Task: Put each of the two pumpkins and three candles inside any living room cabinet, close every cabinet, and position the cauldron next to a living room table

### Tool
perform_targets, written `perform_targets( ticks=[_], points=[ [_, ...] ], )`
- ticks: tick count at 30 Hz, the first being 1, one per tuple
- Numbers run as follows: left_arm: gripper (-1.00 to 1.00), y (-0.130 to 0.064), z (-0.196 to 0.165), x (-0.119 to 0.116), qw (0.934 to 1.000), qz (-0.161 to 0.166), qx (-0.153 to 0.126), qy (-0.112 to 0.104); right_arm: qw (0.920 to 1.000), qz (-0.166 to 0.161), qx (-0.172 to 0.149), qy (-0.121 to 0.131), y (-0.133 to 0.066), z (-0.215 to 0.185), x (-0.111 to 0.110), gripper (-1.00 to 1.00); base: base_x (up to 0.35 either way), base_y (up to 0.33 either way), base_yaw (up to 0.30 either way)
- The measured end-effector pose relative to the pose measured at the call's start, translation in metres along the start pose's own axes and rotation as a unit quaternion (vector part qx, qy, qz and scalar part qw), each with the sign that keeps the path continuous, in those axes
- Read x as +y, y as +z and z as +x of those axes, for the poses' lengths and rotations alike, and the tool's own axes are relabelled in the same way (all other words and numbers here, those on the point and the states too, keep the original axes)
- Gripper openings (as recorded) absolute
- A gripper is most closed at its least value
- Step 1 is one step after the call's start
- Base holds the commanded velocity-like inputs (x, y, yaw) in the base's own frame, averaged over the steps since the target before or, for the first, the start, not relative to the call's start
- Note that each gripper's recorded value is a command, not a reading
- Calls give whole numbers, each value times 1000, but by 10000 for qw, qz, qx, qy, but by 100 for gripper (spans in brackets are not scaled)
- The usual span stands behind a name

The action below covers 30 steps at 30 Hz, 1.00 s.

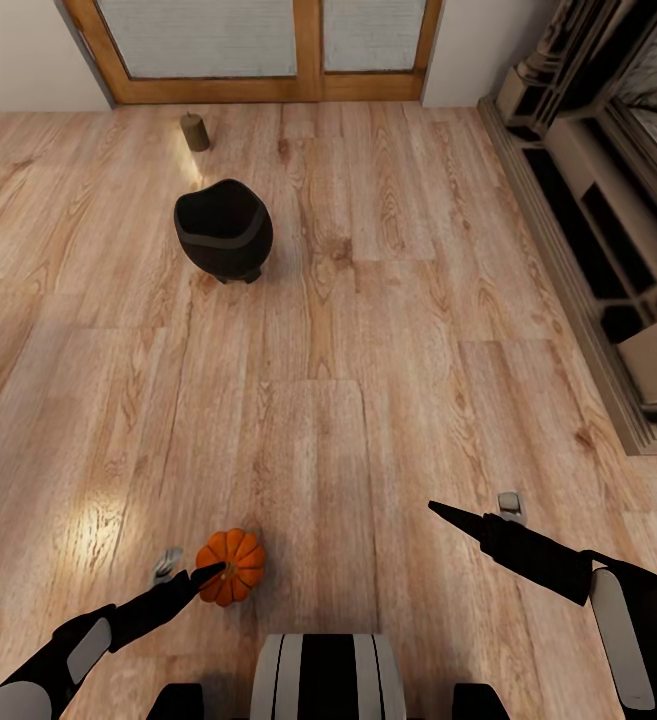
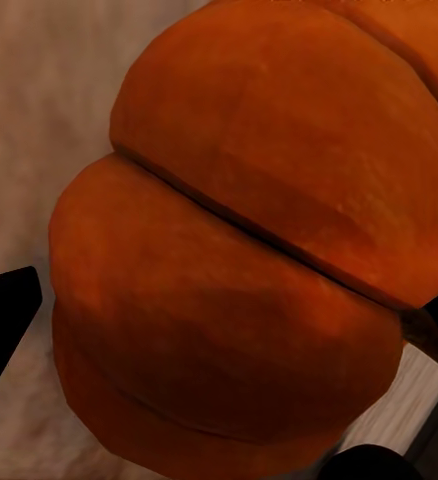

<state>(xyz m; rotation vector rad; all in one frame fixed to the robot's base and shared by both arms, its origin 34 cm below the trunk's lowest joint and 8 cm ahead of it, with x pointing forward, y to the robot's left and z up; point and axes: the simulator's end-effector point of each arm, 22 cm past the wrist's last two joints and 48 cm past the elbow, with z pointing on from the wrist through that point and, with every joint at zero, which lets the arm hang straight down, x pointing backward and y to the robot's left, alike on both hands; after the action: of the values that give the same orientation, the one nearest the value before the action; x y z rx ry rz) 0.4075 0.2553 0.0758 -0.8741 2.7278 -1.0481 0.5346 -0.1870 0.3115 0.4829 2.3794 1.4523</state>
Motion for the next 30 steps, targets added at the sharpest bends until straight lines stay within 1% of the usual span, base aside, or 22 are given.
perform_targets(
  ticks=[8,14,16,20,22,25,28,30],
  points=[
    [-100,0,0,-2,10000,53,-4,-13,10000,3,1,-2,0,0,0,100,0,0,0],
    [-100,-4,-9,-16,9998,179,-98,56,9999,-53,-52,-99,-4,-5,11,100,0,0,0],
    [-100,-6,-17,-23,9995,245,-169,127,9999,-72,-70,-130,-5,-7,15,100,0,0,0],
    [-100,-8,-38,-46,9978,423,-334,393,9997,-109,-107,-192,-7,-10,22,100,0,0,0],
    [-100,-9,-44,-54,9970,470,-371,497,9996,-126,-124,-225,-8,-11,26,100,0,0,0],
    [-100,-13,-53,-66,9957,557,-440,602,9994,-145,-148,-275,-10,-13,31,100,0,0,0],
    [-100,-17,-65,-84,9932,723,-519,748,9992,-172,-171,-323,-11,-15,37,100,0,0,0],
    [-100,-20,-75,-105,9910,918,-531,817,9990,-194,-188,-353,-12,-16,41,100,0,0,0]
  ],
)
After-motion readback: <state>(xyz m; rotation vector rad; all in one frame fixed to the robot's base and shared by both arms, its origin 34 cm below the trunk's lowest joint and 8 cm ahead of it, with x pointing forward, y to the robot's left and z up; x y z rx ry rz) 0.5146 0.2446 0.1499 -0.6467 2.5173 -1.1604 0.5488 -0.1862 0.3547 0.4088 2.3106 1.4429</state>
